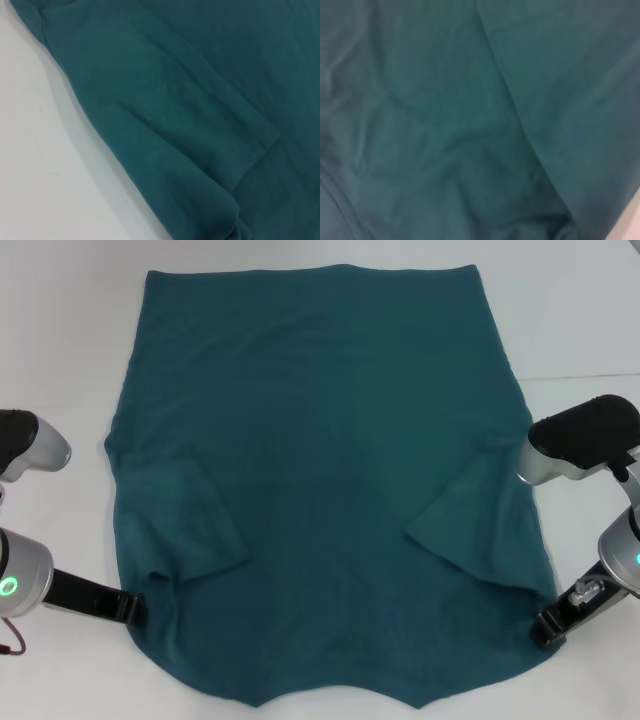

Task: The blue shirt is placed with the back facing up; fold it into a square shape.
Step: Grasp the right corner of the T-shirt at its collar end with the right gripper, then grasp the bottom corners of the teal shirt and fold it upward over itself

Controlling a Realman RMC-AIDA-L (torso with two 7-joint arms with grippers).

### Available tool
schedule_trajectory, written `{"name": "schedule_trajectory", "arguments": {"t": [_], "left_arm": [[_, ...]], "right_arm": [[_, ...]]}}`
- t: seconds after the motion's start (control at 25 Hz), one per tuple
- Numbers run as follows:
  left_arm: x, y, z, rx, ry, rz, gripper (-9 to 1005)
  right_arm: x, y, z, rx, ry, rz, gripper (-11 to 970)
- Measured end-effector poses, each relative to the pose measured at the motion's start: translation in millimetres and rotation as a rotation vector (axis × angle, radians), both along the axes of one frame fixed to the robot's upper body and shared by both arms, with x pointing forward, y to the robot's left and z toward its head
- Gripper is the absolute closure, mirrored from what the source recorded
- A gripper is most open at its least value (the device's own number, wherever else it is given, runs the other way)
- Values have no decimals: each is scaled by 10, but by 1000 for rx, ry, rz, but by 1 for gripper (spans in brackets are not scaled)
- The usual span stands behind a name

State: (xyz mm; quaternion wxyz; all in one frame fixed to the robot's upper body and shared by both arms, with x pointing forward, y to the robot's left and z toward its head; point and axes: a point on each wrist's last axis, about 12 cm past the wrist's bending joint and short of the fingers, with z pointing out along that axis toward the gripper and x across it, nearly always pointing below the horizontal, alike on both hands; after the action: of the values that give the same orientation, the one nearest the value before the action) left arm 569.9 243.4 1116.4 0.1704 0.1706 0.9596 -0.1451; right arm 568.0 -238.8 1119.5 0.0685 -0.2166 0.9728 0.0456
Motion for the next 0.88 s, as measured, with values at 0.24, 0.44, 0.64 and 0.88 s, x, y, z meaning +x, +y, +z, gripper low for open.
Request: {"name": "schedule_trajectory", "arguments": {"t": [0.24, 0.44, 0.64, 0.88], "left_arm": [[0, 0, 0, 0, 0, -1, 931], [1, 13, 2, -3, -1, 6, 930], [-15, 71, 34, -34, 17, 15, 930], [-74, 304, 168, -76, 112, 9, 931]], "right_arm": [[5, -1, -42, 5, 6, 0, 727], [21, -27, -26, 34, -9, 6, 889], [24, -68, 25, 39, -15, 73, 902], [-5, -95, 148, 40, 50, 203, 902]]}}
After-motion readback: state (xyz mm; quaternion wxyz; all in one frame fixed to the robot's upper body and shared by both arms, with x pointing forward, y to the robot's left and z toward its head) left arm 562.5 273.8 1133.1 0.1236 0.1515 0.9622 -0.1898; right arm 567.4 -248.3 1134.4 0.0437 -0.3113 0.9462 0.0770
